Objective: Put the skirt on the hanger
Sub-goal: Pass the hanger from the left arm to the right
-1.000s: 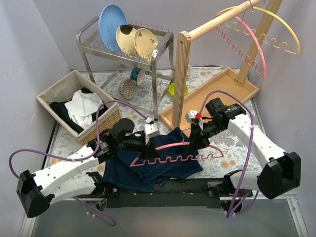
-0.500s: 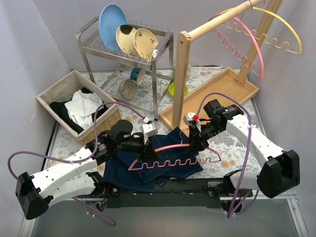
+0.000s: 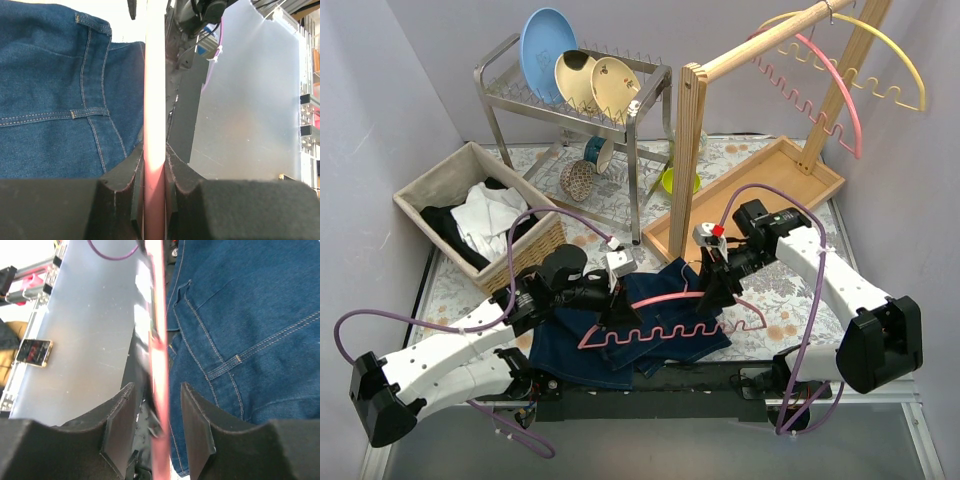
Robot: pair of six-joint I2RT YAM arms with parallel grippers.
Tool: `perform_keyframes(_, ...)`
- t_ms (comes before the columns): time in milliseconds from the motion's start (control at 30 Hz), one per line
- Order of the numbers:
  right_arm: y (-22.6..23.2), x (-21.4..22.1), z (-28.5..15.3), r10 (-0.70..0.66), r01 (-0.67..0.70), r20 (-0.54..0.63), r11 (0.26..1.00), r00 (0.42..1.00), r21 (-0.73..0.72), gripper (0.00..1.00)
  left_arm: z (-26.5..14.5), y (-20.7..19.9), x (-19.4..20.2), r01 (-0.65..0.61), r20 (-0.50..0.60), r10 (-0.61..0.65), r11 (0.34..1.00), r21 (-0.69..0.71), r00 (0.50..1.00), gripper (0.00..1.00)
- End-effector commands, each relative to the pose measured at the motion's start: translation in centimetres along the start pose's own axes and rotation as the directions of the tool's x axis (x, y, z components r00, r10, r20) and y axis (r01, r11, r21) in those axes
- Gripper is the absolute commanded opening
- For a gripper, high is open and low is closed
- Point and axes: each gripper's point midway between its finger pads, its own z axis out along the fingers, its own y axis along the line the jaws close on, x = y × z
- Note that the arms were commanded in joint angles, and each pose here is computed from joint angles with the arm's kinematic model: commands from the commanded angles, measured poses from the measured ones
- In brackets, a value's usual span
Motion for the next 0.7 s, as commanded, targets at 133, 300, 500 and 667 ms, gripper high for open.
perform_keyframes(133, -0.1, -3.2, -0.9, 0.02, -0.017, 0.122, 1.0, 0.992, -0.022, 0.49, -0.9, -1.2, -1.5, -0.036, 0.094, 0.034, 0.999, 0.024, 0.995, 0.0)
perform_keyframes(300, -0.5, -3.6, -0.8, 0.054, -0.047, 0.142, 0.997, 0.988, -0.057, 0.47, -0.9, -1.1, -1.5, -0.036, 0.103, 0.034, 0.999, 0.021, 0.994, 0.0)
perform_keyframes(500, -0.1, -4.4, -1.0, 0.018, -0.01, 0.157, 0.998, 0.987, -0.056, 0.42, -0.7, -0.6, -1.3, -0.029, 0.095, 0.028, 1.0, 0.004, 0.995, 0.0)
perform_keyframes(667, 0.3, -4.4, -0.6, 0.007, 0.003, 0.147, 0.998, 0.989, -0.07, 0.32, -0.4, -0.4, -1.3, -0.026, 0.092, 0.025, 1.0, 0.0, 0.995, 0.0)
